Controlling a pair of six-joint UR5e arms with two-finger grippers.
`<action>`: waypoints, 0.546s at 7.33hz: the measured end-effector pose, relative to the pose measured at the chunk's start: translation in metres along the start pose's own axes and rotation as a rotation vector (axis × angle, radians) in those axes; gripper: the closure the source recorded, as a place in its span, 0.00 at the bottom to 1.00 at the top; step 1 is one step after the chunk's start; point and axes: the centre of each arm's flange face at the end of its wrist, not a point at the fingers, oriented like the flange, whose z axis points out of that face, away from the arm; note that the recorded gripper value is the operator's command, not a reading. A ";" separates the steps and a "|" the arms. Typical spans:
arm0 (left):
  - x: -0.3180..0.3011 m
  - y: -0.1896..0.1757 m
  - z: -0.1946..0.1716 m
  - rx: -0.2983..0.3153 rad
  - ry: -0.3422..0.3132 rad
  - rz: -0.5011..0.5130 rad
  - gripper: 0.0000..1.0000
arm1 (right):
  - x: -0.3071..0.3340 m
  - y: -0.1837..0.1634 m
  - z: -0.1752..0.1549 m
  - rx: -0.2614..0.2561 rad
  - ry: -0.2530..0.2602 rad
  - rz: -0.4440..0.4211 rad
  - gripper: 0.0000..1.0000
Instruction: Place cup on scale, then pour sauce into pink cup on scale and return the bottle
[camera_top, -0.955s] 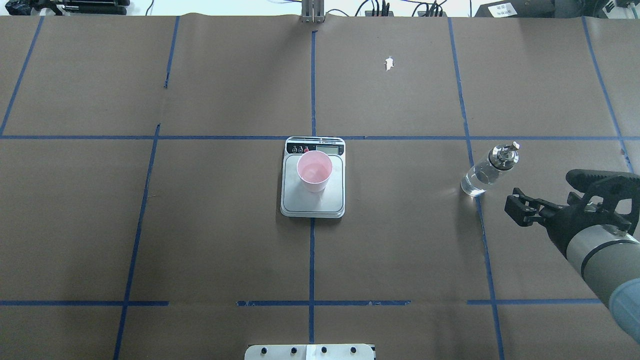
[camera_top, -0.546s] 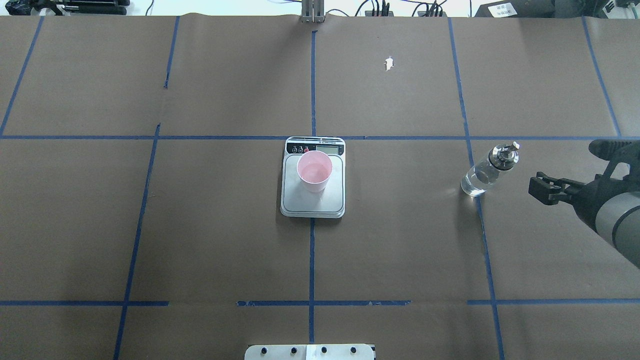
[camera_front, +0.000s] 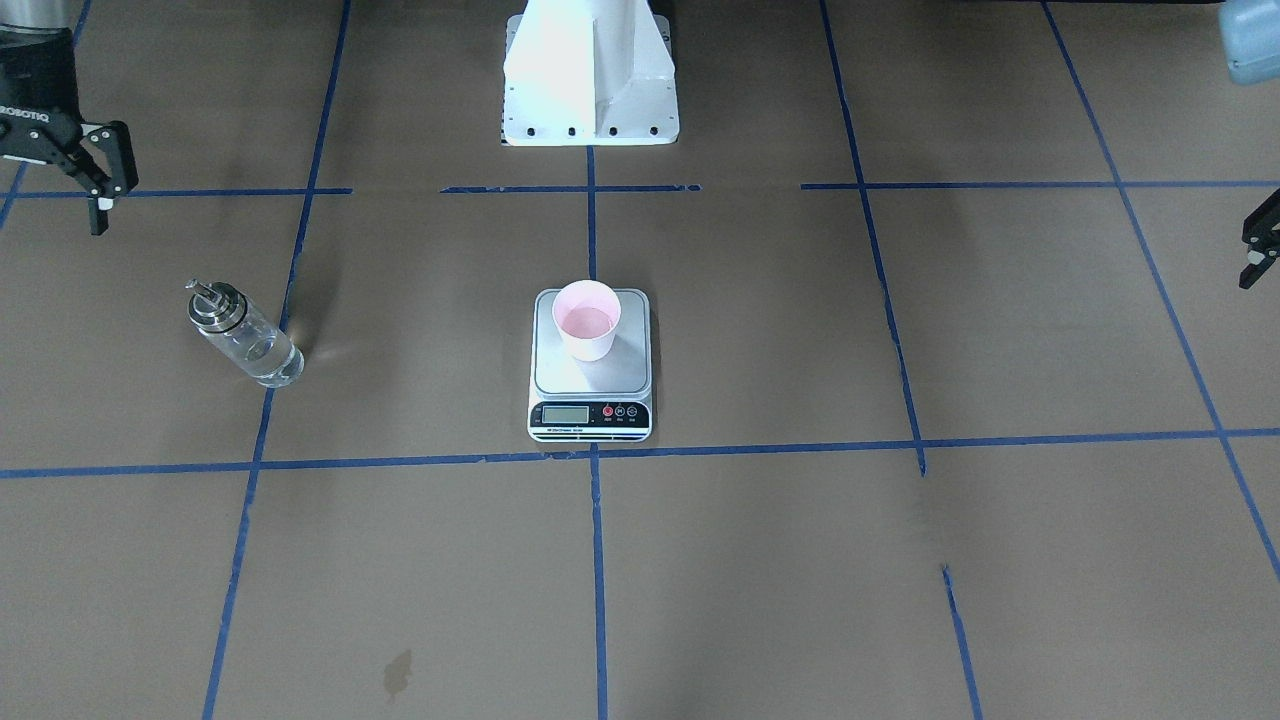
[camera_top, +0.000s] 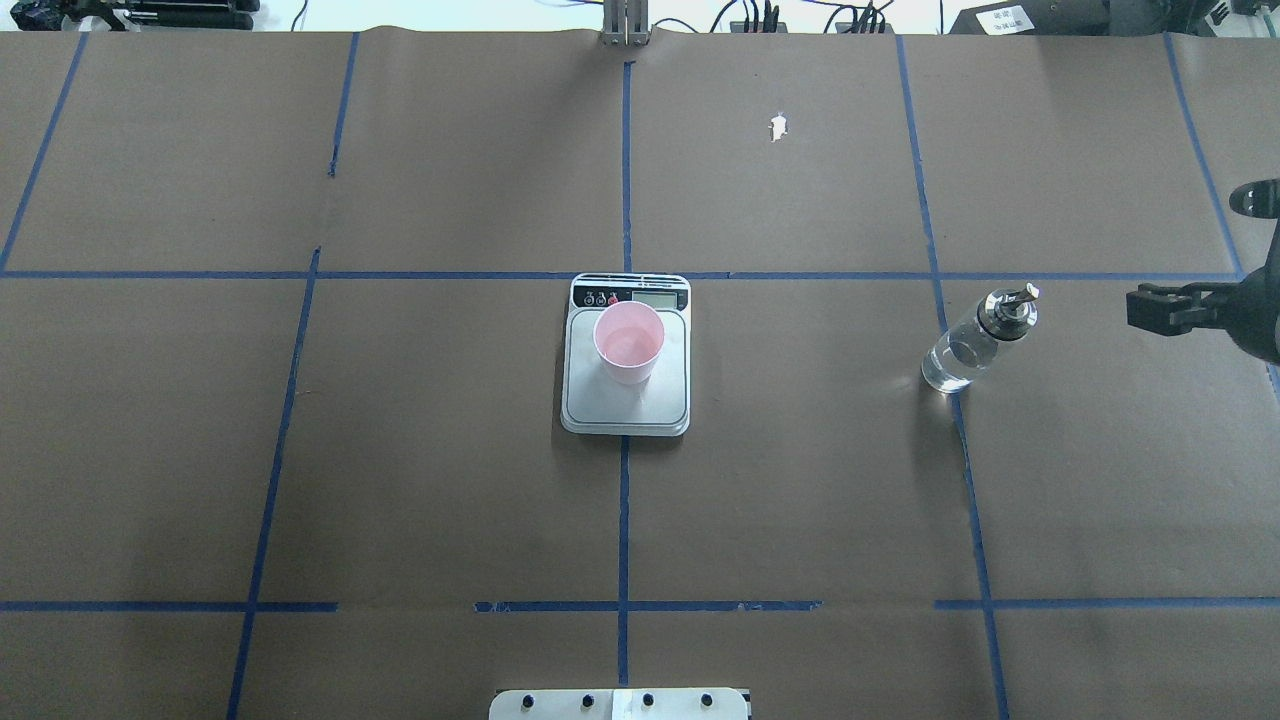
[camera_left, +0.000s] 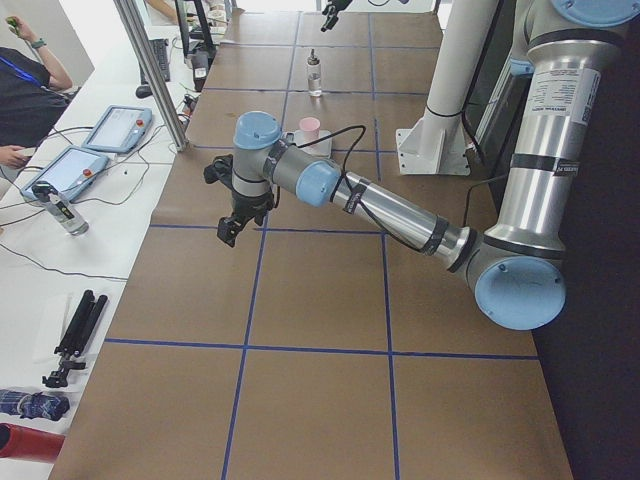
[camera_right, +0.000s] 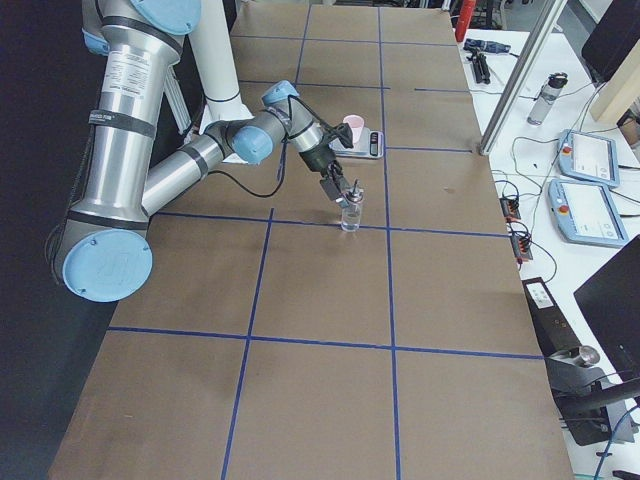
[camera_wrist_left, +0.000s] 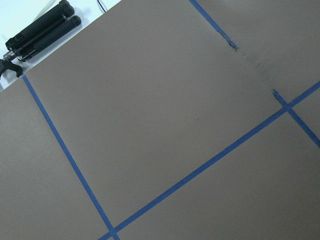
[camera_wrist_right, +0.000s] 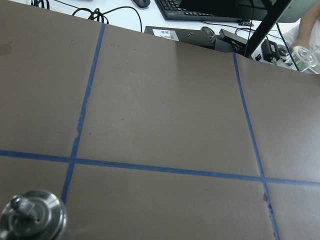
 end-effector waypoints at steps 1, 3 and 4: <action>0.000 0.000 0.000 0.000 0.001 0.001 0.00 | 0.031 -0.024 0.018 -0.046 0.000 -0.042 0.00; -0.003 0.005 0.002 -0.006 0.000 -0.001 0.00 | 0.098 -0.059 0.053 -0.148 -0.055 -0.108 0.00; -0.007 0.007 0.003 -0.009 -0.003 -0.004 0.00 | 0.135 -0.068 0.072 -0.210 -0.120 -0.125 0.00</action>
